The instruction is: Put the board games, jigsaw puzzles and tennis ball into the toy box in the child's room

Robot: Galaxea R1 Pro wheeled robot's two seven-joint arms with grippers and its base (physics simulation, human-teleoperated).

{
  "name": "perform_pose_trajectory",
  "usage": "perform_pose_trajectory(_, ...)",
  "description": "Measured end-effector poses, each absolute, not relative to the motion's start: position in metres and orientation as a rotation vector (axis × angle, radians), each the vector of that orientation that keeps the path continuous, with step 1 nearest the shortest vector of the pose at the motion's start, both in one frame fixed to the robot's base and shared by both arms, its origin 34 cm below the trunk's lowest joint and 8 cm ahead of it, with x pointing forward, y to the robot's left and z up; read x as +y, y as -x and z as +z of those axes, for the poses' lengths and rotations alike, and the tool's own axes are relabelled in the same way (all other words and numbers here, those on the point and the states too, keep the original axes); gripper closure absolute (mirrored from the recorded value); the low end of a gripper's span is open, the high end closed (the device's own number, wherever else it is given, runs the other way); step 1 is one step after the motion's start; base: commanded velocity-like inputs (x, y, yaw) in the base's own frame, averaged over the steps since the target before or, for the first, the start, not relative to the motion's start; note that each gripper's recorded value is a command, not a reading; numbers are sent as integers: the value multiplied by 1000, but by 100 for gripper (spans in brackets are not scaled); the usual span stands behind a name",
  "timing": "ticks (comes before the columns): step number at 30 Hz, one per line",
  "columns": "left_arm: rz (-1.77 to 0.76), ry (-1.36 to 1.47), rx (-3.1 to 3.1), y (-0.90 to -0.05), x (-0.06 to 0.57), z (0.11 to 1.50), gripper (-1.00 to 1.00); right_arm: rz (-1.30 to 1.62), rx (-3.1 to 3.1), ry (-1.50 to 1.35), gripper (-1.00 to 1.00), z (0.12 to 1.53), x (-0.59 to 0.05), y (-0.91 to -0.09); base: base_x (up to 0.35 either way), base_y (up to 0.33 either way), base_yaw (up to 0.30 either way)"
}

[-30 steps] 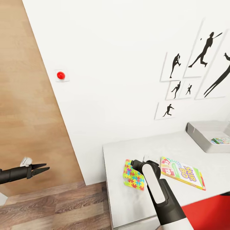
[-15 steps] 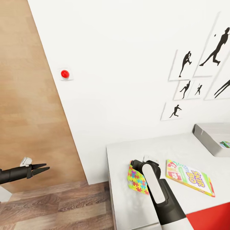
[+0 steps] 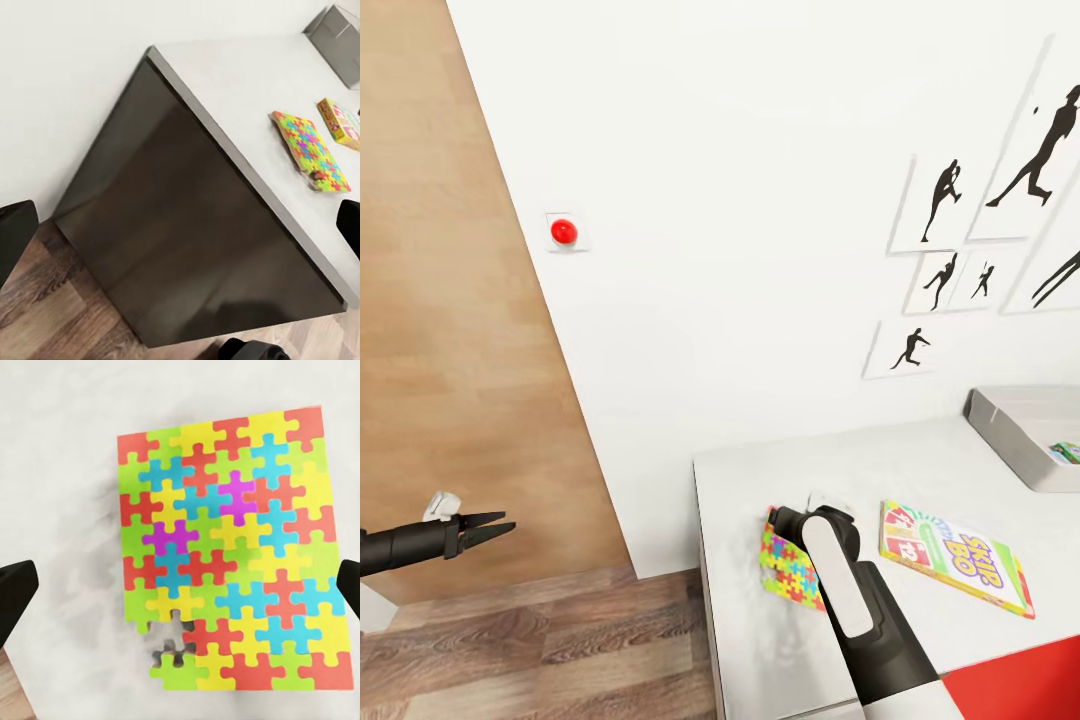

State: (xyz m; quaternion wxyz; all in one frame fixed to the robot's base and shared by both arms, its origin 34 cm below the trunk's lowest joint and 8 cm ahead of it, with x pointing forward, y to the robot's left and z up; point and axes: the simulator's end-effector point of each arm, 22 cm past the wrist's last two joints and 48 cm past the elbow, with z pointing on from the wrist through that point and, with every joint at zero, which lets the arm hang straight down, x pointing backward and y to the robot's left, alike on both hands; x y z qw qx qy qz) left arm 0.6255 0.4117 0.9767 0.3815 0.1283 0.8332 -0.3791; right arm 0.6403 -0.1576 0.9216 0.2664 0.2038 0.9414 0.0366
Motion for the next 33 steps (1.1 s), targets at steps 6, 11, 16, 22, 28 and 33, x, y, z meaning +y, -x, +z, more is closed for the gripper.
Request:
perform_pose_trajectory(6, -968, -327, 2126, -626, 412, 977, -100, 100, 2543, -551, -100, 921, -157, -640, 0, 0, 0)
perform_pose_trajectory(11, -967, -327, 2126, -626, 412, 977, -100, 100, 2543, -549, -100, 921, -157, -640, 0, 0, 0)
perform_pose_trajectory(16, -968, -327, 2126, -626, 412, 977, -100, 99, 2543, -549, -100, 921, -157, -640, 0, 0, 0)
perform_pose_trajectory(22, -968, -326, 2126, -626, 412, 977, -100, 99, 2542, -548, -100, 922, -157, -640, 1, -1, 0)
perform_pose_trajectory(28, -967, -324, 2127, -626, 412, 977, -100, 100, 2541, -548, -100, 922, -157, -640, 80, -132, 0)
perform_pose_trajectory(33, -966, -324, 2127, -626, 412, 977, -100, 99, 2541, -548, -100, 922, -157, -640, 122, -76, 0)
